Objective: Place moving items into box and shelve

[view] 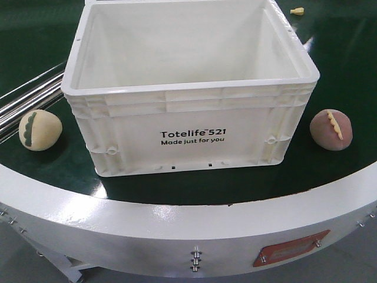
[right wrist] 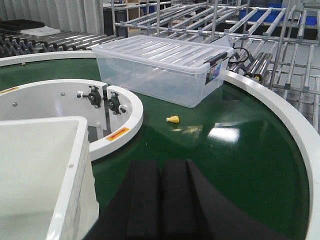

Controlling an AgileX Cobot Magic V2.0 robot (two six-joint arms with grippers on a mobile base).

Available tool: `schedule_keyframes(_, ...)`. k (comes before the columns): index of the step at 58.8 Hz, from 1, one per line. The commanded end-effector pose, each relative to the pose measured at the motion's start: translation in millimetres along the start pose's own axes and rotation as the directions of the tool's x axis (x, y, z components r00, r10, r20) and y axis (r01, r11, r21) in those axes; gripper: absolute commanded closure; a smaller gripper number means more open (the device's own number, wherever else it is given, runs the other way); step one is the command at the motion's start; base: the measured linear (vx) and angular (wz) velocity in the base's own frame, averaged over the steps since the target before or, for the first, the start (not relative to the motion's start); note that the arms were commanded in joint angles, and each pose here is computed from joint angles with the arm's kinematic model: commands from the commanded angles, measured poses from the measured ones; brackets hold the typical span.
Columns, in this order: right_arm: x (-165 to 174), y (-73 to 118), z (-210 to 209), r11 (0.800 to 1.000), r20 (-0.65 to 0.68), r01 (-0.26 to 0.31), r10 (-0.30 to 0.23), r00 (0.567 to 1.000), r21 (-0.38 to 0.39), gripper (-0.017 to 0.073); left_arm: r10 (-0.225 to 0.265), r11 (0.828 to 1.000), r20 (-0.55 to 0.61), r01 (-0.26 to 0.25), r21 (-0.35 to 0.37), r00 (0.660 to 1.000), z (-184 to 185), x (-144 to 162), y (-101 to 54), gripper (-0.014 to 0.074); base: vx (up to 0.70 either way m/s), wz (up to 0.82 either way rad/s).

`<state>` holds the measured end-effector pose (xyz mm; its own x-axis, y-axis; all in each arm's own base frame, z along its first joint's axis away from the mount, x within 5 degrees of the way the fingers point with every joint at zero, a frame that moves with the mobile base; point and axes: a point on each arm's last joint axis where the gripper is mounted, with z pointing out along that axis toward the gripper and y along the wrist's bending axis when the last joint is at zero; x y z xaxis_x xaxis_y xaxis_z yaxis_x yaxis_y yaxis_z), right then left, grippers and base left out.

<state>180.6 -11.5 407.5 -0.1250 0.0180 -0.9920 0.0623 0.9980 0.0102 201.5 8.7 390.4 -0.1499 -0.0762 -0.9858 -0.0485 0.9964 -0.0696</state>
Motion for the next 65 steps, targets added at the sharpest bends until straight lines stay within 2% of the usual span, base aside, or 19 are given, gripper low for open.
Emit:
schedule_keyframes(1,-22.8,-0.7,12.4,1.0,0.151,-0.014,0.014,0.989,0.002,0.0564,-0.016,1.0,0.145,0.016,0.005,0.989,4.2,-21.8,-0.5,0.0591,0.0,0.0)
schedule_keyframes(10,-17.9,-1.3,40.4,0.997,0.178,-0.072,0.072,0.981,-0.006,0.0564,-0.016,1.0,0.2,0.016,0.003,0.98,19.7,-22.2,0.2,0.0591,0.0,0.0)
schedule_keyframes(16,-9.8,-1.7,56.5,0.995,0.147,-0.1,0.1,0.984,-0.005,0.0564,-0.016,1.0,0.203,0.016,0.003,0.979,23.3,-21.1,0.4,0.0591,0.0,0.0)
schedule_keyframes(27,8.2,-1.7,78.8,0.995,0.046,-0.1,0.099,0.994,0.003,0.0564,-0.016,1.0,0.205,0.016,0.002,0.979,25.7,-20.6,0.5,0.0591,0.0,0.0)
schedule_keyframes(33,20.6,-1.8,92.9,0.995,-0.017,-0.095,0.095,0.995,0.008,0.0564,-0.016,1.0,0.164,0.016,-0.001,0.986,34.6,-14.1,1.0,0.0591,0.0,0.0)
schedule_keyframes(41,43.4,-2.6,117.5,0.998,-0.111,-0.063,0.064,0.992,0.016,0.0559,-0.017,1.0,0.055,0.017,-0.008,0.998,58.9,5.0,2.4,0.0589,0.0,0.0)
schedule_keyframes(46,61.9,-2.3,131.1,1.0,-0.228,0.008,-0.008,0.974,0.001,0.0551,-0.016,1.0,-0.072,0.015,-0.014,0.997,71.5,22.3,3.3,0.0583,0.0,0.0)
schedule_keyframes(51,73.0,-1.9,143.2,0.999,-0.318,0.036,-0.04,0.947,-0.016,0.054,-0.003,1.0,-0.174,0.001,-0.017,0.985,78.4,35.6,4.0,0.0561,0.0,0.0)
schedule_keyframes(56,74.7,-1.6,152.5,0.999,-0.358,0.035,-0.041,0.933,-0.022,0.0523,0.021,1.0,-0.202,-0.024,-0.012,0.979,79.5,39.1,4.1,0.0514,0.0,0.0)
schedule_keyframes(65,65.1,-2.1,170.6,0.996,-0.402,0.079,-0.087,0.912,-0.038,0.0442,0.022,1.0,-0.189,-0.024,-0.012,0.982,79.6,33.1,3.7,0.0374,0.0,0.0)
